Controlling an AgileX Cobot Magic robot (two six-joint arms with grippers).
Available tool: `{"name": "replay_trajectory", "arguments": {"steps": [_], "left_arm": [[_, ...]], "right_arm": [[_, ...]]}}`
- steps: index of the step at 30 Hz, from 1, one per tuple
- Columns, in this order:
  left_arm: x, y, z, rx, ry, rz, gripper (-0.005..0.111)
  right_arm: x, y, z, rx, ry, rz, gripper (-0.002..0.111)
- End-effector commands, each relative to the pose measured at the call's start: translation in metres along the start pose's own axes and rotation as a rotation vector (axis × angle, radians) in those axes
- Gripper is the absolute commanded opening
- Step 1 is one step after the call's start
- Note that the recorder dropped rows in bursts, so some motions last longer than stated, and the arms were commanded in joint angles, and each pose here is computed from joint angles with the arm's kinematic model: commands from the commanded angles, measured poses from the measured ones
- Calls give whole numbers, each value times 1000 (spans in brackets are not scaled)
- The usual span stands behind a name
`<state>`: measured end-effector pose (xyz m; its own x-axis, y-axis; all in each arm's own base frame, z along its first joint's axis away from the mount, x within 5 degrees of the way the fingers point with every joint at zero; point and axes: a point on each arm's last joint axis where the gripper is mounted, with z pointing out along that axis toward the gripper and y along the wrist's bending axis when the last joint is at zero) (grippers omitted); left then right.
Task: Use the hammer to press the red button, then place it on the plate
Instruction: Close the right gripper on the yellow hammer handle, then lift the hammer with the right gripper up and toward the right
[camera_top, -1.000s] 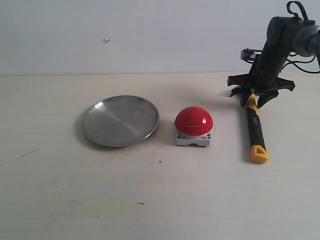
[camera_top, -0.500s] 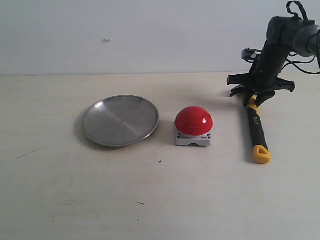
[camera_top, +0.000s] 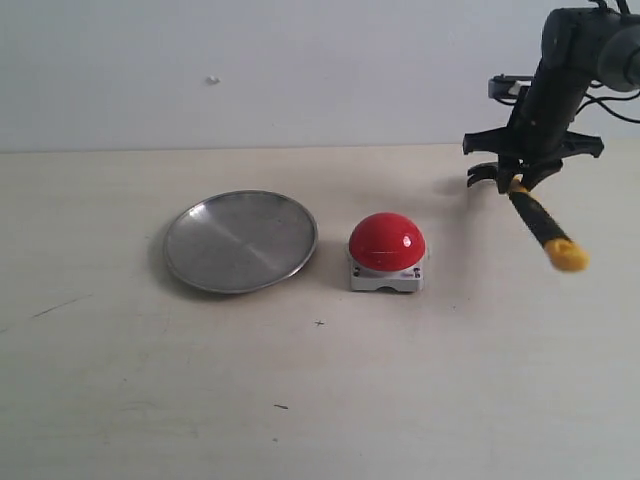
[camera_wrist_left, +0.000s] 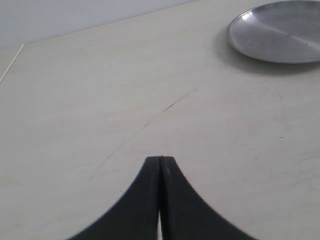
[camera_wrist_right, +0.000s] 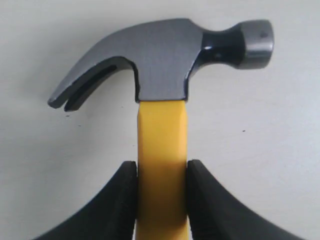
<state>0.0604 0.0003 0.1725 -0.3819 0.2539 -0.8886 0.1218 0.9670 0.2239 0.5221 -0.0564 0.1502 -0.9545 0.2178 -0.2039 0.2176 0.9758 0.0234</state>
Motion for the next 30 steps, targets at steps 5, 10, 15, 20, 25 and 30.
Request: {"name": "replay_trajectory", "arguments": {"steps": [5, 10, 15, 20, 25, 30], "left_arm": [[-1, 0, -1, -6, -9, 6, 0], [-1, 0, -1, -6, -9, 6, 0], [-1, 0, -1, -6, -9, 6, 0], [-1, 0, -1, -6, -9, 6, 0], [-1, 0, -1, -6, -9, 6, 0], [-1, 0, -1, -6, -9, 6, 0]], "right_arm": [[-3, 32, -55, 1, -120, -72, 0], [0, 47, -72, 17, -157, -89, 0], [0, 48, -93, 23, -200, -55, 0], [2, 61, -142, 27, -337, -46, 0], [11, 76, -180, 156, -462, -38, 0], [18, 89, -201, 165, -519, -3, 0]]}}
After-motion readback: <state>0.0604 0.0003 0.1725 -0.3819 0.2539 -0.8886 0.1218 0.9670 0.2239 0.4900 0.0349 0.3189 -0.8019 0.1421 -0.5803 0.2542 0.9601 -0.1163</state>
